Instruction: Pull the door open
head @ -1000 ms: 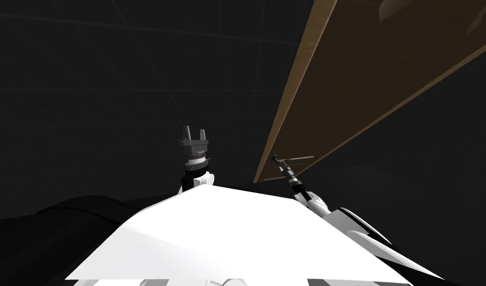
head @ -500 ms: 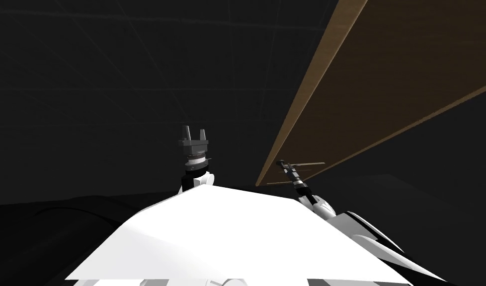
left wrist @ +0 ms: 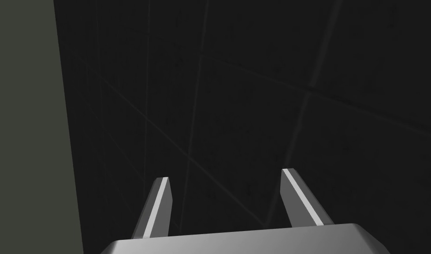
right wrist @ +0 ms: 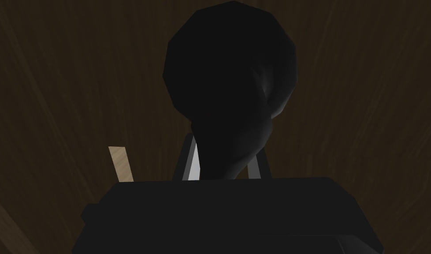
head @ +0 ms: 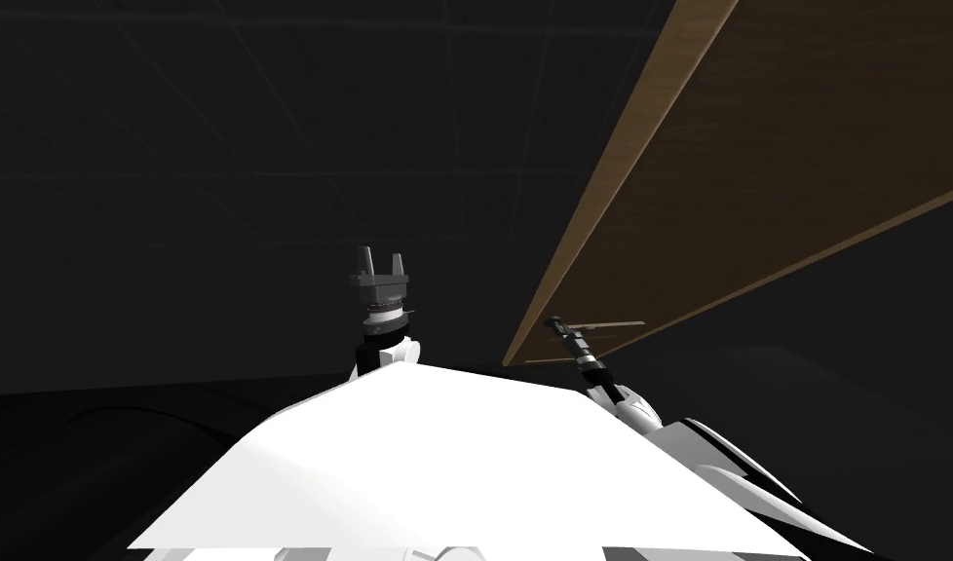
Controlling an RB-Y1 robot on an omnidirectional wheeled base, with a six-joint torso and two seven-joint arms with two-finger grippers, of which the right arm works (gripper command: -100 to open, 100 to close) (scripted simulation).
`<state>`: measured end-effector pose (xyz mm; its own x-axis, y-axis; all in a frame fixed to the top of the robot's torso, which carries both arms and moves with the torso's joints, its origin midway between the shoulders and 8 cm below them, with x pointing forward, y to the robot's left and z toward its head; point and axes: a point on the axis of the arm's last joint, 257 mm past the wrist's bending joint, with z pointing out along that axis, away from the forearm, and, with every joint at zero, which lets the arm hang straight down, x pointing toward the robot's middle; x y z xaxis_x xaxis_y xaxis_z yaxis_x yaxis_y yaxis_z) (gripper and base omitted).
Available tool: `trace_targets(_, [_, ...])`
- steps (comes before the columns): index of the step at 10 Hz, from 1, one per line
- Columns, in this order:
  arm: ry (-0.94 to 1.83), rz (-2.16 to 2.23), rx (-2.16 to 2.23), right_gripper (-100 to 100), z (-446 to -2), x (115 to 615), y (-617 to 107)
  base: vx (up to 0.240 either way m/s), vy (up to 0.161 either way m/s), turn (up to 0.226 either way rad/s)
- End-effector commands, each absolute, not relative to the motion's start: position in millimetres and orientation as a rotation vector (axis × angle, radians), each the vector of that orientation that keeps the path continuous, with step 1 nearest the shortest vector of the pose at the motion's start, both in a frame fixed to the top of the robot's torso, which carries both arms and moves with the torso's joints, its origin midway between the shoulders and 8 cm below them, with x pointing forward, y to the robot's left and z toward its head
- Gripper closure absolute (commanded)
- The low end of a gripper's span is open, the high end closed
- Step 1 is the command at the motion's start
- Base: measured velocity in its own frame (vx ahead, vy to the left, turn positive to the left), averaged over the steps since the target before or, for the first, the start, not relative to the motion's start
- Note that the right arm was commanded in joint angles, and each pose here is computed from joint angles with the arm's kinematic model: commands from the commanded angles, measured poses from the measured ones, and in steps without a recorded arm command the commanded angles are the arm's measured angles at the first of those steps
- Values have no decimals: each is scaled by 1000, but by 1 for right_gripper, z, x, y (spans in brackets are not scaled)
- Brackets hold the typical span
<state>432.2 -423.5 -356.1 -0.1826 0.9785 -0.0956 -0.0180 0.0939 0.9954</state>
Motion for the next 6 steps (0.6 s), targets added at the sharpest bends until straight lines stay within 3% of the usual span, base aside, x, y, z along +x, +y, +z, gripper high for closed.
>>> trace_targets(1, [1379,1276,1034,100,-355,432,-423,0,0,0])
trace_targets(3, [1379,1276,1034,100,-355,432,-423,0,0,0])
trace_targets(6, [1386,1279,1032,100,-357,418,-430,-130,-75,146])
